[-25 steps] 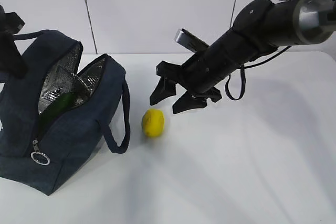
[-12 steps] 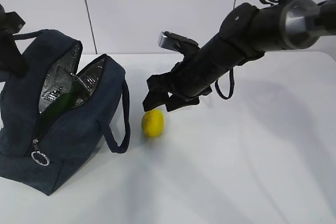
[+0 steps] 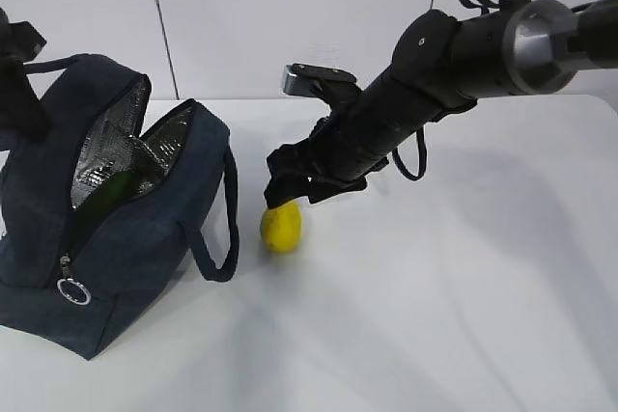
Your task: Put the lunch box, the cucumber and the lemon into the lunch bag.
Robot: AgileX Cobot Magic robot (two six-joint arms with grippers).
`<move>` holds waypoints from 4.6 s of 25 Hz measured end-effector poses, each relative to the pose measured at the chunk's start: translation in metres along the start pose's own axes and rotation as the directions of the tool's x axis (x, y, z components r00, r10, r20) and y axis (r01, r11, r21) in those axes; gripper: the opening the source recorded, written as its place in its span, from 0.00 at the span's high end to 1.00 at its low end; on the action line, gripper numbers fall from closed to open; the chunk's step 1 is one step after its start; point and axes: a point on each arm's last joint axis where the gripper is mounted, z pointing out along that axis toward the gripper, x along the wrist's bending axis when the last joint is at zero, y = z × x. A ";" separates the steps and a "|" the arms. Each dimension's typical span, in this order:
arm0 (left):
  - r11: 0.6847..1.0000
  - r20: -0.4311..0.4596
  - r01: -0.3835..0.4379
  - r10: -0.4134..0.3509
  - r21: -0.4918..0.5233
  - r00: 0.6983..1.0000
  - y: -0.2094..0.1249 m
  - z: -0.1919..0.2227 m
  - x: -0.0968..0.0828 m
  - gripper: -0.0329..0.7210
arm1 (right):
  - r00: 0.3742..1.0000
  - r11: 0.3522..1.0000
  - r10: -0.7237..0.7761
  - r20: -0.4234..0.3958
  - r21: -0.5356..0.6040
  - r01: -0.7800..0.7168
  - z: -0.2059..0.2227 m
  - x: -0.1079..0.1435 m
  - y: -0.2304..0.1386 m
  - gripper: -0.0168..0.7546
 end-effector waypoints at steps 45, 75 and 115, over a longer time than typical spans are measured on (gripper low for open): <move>1.000 0.006 0.003 -0.003 -0.006 1.000 0.001 0.000 -0.001 0.95 | 0.963 0.963 0.270 -0.005 -0.011 -0.270 0.033 -0.015 -0.007 0.35; 1.000 0.008 0.003 -0.003 -0.006 1.000 0.001 0.000 -0.001 0.95 | 0.968 0.967 0.252 -0.004 -0.024 -0.252 0.033 -0.016 -0.006 0.35; 1.000 0.009 0.004 -0.004 -0.008 1.000 0.001 0.000 -0.001 0.95 | 0.972 0.972 0.234 -0.029 -0.007 -0.234 0.041 -0.017 -0.009 0.48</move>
